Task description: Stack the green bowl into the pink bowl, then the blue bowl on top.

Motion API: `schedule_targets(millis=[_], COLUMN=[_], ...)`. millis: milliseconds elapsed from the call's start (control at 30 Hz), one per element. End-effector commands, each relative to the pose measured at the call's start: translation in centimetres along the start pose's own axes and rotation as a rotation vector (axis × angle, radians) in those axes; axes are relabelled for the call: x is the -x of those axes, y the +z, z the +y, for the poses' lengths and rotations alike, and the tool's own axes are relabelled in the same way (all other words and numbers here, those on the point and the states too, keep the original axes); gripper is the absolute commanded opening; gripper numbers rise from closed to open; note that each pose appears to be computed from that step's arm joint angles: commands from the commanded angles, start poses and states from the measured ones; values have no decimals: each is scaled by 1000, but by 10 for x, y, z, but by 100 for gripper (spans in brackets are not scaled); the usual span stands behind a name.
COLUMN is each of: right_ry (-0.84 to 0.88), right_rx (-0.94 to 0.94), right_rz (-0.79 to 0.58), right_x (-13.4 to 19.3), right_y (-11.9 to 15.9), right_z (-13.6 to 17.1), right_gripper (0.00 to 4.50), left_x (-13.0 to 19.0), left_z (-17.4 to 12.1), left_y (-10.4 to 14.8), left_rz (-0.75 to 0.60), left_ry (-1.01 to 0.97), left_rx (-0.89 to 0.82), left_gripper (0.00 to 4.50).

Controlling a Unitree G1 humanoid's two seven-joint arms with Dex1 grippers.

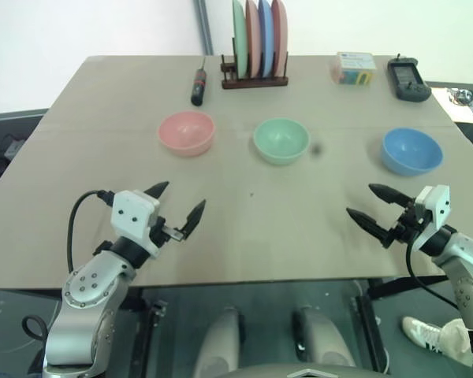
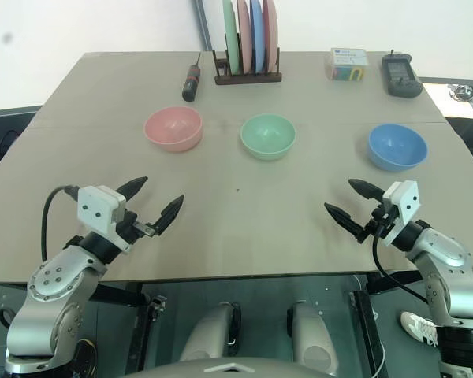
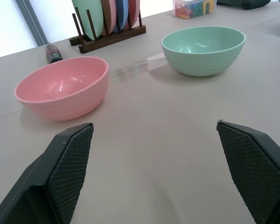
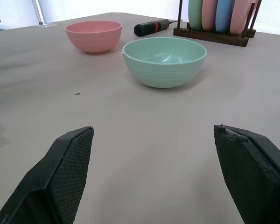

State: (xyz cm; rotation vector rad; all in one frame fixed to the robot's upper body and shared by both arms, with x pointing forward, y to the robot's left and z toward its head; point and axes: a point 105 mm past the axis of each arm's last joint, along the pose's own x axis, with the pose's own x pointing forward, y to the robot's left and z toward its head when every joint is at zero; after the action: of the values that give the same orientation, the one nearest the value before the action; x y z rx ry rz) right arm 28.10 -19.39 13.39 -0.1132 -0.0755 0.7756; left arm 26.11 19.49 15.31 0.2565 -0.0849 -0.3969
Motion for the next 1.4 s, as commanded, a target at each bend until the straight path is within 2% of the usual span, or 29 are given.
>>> schedule_targets(millis=[33,500,833,1167,1400], right_ry=[-5,-9,52,155,190], right_rx=[30,35,14,16,56], right_rz=[-32,-41,-135,-224,-269], right_x=[3,6,-3,-21,-28], right_y=[12,16,31,54,68], right_z=[1,1,16,43,56], right_gripper=[430,430,430,430,430], left_x=[-2,-9,-38,-98,-144], left_z=[3,12,34,77,86], left_y=[9,6,16,13,9], left_rz=[-45,-33,-33,91,134], left_ry=[-3,-14,4,109,81], left_rx=[-27,-81,-222,-384,-454], left_gripper=[450,450,450,450,450])
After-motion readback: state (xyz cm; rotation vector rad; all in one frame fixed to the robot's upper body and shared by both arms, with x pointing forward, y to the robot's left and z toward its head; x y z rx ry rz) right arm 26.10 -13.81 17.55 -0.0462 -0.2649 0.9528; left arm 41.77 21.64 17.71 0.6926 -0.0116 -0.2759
